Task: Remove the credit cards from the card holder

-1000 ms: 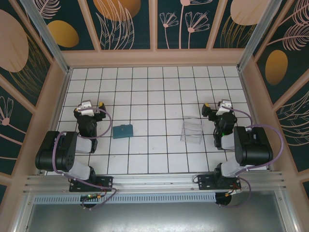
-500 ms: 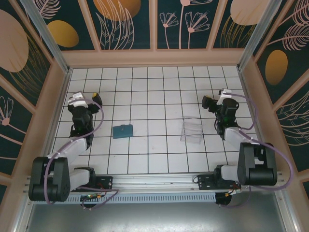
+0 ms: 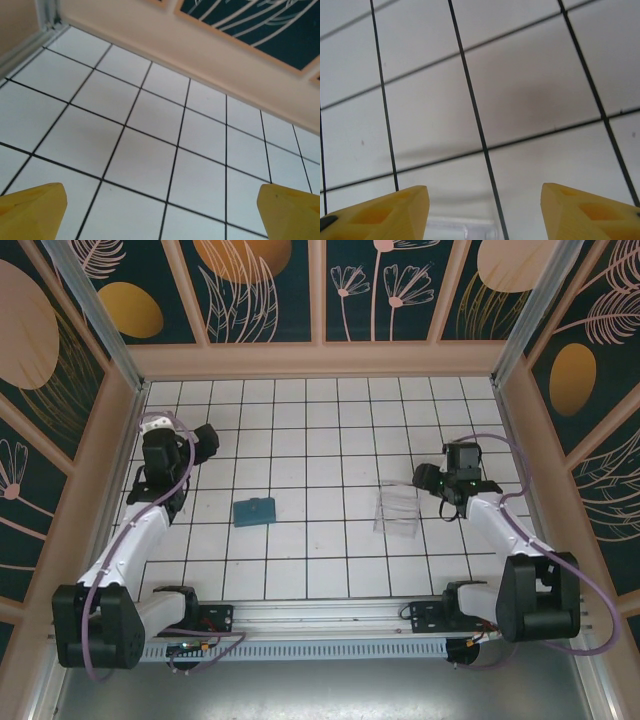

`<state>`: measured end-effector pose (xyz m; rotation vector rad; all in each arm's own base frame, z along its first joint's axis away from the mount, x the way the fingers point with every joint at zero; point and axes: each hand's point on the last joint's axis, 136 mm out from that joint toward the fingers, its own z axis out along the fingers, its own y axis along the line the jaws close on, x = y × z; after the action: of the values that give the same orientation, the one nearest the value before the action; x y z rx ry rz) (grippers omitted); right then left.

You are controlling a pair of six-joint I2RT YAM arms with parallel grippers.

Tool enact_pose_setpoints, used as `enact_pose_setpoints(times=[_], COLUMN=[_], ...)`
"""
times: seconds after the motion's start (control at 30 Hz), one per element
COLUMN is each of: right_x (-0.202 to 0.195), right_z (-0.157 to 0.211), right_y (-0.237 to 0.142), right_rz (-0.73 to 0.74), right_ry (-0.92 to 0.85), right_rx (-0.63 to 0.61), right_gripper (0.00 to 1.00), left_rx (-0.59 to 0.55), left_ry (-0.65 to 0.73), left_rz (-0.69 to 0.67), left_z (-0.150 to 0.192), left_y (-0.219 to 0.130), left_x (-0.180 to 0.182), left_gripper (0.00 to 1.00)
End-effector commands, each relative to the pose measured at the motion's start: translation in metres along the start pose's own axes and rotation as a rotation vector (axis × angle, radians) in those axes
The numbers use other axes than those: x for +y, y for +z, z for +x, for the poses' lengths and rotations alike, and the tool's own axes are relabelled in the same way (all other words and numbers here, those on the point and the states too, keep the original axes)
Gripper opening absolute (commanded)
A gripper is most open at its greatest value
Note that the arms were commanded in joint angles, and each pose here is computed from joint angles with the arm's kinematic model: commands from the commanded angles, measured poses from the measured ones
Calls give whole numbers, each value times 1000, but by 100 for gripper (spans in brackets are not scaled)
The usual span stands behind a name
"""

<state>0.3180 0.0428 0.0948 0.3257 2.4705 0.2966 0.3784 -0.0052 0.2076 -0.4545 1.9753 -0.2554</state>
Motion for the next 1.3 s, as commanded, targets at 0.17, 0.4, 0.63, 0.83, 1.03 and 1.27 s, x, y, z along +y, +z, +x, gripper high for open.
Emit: enact_pose_setpoints(times=[0.17,0.4,0.63,0.83,1.03,1.27], right_x=[15,0,2,4,18,62], right_z=[24,29,34,37,31,8], right_y=[-6,1,8,16,18,23], right_rz=[48,132,115,118,116,88], right_ry=[-14,-5,-9,-18,-44,-101], right_rx=[142,148,163,182,178,142], right_gripper=[43,35,21,13,7,4], left_rx=[231,221,223,203,206,251], left_ry=[98,199,210,218,215,201], left_rz=[52,-9,-7,-12,-10,19], left_z=[17,25,30,26,28,38], left_y=[-17,-13,-11,-12,-11,-7], left_x=[-17,0,2,2,3,-1], left_gripper=[98,99,98,98,98,98])
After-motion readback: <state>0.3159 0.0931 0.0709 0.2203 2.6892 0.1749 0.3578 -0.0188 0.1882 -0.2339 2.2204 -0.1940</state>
